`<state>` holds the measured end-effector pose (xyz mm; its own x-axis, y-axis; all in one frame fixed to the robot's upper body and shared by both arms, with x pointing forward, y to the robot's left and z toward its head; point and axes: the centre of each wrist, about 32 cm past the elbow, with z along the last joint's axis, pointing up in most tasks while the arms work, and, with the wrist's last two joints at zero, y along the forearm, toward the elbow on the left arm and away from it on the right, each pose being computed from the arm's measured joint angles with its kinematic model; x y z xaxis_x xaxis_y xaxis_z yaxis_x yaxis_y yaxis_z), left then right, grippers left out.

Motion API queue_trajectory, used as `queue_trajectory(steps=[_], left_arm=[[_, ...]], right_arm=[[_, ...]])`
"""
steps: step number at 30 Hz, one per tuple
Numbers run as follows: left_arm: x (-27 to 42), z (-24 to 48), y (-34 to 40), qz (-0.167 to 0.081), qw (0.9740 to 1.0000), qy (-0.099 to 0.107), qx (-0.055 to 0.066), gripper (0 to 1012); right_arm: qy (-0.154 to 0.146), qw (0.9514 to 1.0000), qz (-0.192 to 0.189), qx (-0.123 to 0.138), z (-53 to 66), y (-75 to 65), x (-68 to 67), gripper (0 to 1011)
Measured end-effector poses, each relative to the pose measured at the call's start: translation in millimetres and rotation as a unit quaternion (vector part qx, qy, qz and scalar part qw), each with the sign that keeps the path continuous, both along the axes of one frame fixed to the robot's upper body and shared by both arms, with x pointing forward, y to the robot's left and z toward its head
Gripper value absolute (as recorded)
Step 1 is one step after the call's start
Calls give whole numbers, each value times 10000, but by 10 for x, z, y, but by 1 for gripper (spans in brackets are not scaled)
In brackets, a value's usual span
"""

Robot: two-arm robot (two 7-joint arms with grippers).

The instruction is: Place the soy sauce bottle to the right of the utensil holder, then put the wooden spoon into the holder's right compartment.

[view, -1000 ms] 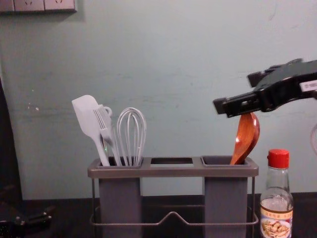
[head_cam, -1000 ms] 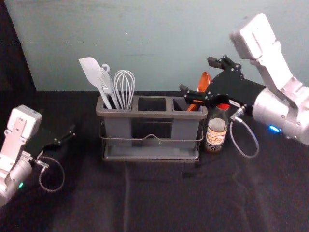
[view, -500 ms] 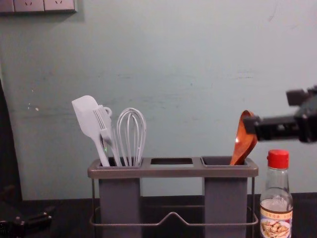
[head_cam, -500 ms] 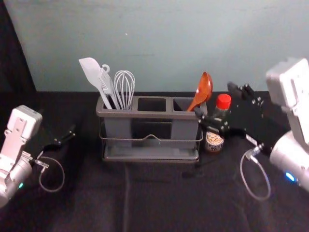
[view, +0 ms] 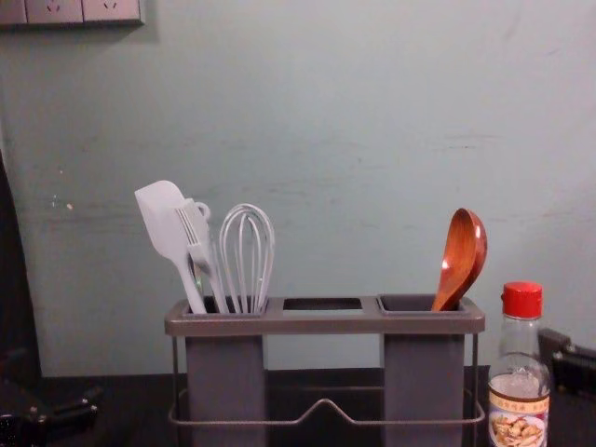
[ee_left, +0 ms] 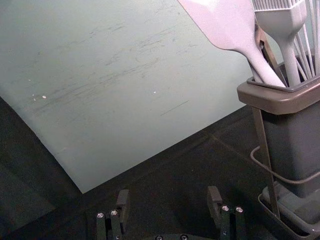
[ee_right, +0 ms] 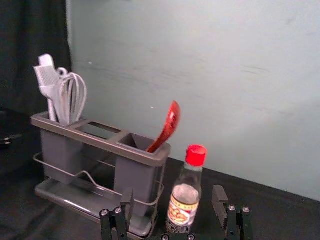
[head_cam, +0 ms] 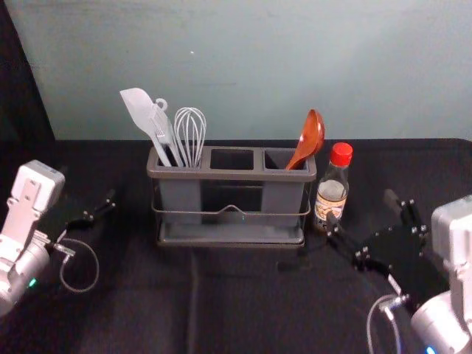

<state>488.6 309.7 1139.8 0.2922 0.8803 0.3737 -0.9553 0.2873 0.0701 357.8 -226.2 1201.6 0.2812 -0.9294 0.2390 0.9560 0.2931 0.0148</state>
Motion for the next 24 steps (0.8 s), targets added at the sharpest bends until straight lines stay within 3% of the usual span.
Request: queue_trajectory(steps=[2, 8, 18, 24], left_arm=[[0, 0, 0, 0, 10000, 1, 0, 1011], [0, 0, 0, 0, 10000, 1, 0, 1011], [0, 0, 0, 0, 10000, 0, 0, 1011], [0, 0, 0, 0, 10000, 0, 0, 1011]], right_arm=[[-21, 9998, -189, 95, -103, 38, -33, 1004], [-17, 9985, -421, 347, -198, 51, -56, 1004], [313, 9940, -674, 799, -293, 96, -90, 1004], [358, 9933, -667, 872, -307, 92, -86, 1004]])
